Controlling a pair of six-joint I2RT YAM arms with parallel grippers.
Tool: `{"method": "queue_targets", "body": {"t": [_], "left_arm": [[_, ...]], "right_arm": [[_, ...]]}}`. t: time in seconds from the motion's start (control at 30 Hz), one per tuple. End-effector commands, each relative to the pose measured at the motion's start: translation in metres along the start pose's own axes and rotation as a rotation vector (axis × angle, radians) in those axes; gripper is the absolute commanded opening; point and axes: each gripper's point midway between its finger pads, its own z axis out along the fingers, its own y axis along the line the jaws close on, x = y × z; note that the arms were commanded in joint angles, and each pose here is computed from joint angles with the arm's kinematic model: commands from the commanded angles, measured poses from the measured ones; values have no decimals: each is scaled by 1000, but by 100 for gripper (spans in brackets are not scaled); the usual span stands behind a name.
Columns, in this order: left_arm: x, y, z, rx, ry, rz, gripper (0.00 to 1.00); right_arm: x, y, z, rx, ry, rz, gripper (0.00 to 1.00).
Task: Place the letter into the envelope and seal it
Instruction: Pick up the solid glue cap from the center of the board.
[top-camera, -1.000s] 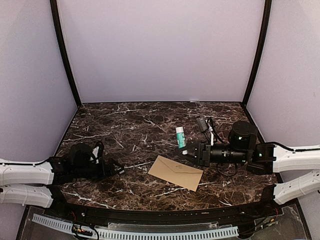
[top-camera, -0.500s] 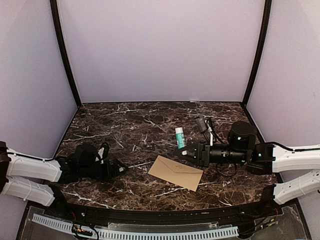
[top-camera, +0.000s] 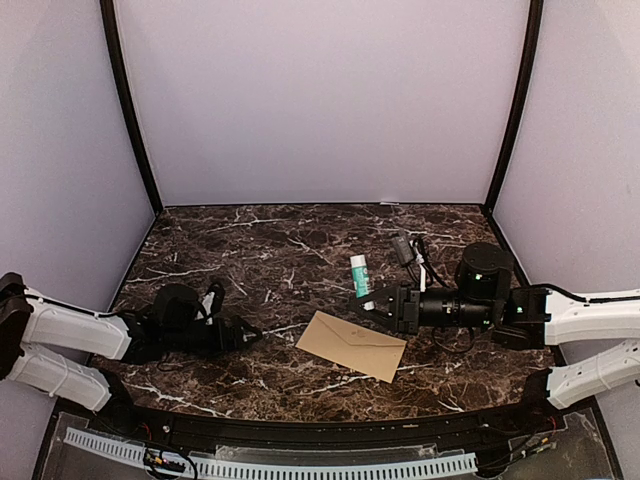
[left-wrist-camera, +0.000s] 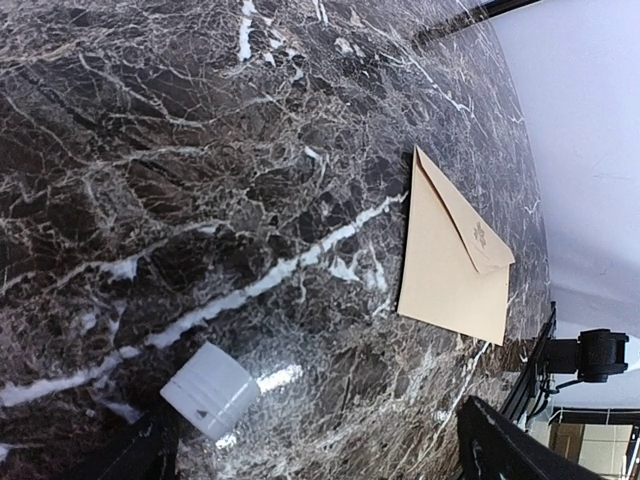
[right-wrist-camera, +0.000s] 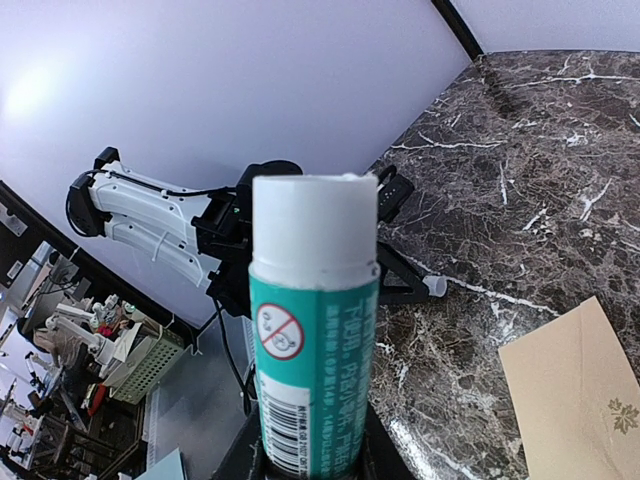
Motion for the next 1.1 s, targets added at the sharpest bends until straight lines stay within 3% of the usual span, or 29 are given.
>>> {"method": "queue_targets", "body": {"t": [0.0,0.43,0.8,1.07], "left_arm": [[-9,-20,1,65,-6,54,95],[2,-37,12,162,90,108,91],[-14,-13,0,-46,37,212,92],[-1,-4,11,-72,129,285,76]], "right_arm": [[-10,8,-2,-28,-27,-4,4],[-10,9,-1,-31,-24,-2,4],[-9,8,-2,-22,-21,-9,4],[-7,7,-2,-23,-13,-6,4]]}}
